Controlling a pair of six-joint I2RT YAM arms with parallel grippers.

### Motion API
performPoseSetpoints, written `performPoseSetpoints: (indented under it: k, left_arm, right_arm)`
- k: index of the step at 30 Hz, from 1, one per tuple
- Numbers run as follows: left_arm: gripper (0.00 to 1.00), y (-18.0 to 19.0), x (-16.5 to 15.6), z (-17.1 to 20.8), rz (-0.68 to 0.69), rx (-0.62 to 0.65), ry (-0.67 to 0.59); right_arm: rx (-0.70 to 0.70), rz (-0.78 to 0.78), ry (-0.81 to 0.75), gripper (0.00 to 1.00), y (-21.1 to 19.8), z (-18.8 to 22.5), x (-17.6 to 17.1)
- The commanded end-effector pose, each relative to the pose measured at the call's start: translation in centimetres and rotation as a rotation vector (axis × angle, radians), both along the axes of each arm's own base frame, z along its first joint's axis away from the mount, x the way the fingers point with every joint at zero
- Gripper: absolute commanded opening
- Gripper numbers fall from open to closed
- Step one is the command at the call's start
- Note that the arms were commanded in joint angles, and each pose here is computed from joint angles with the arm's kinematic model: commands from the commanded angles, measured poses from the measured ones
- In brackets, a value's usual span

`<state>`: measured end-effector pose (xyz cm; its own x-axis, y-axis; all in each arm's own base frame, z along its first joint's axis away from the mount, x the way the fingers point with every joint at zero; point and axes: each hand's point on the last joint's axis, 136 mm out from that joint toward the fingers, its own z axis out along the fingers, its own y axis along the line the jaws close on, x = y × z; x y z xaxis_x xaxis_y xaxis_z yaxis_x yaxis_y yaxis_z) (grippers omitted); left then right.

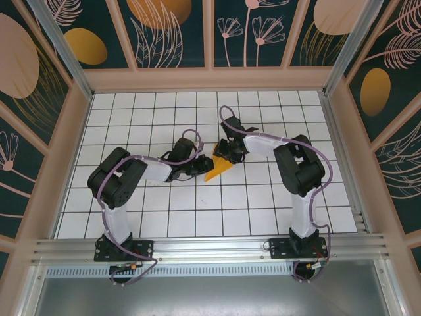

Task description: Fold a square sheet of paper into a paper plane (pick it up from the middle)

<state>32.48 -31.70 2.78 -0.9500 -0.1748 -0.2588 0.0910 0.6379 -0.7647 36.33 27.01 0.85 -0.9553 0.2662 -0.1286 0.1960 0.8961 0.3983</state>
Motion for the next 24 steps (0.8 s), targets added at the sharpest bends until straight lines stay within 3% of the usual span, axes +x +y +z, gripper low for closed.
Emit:
performPoseSetpoints:
  k: [1,11,24]
  left_arm:
    - [0.16,0.2,0.0,-1.1,0.002,0.039,0.021]
    - [0.16,0.5,-0.4,-1.5,0.009,0.045,0.04]
    - [0.15,0.6,-0.5,-1.9,0.014,0.052,0.048]
  right_arm:
    - [-0.241,-0.007,0.224,0.47,-4.9,-9.7,-5.4]
    - [-0.217,0.01,0.204,0.47,-4.2,-8.8,-4.9]
    - [0.007,0.08,-0.034,0.51,0.3,1.4,-0.5]
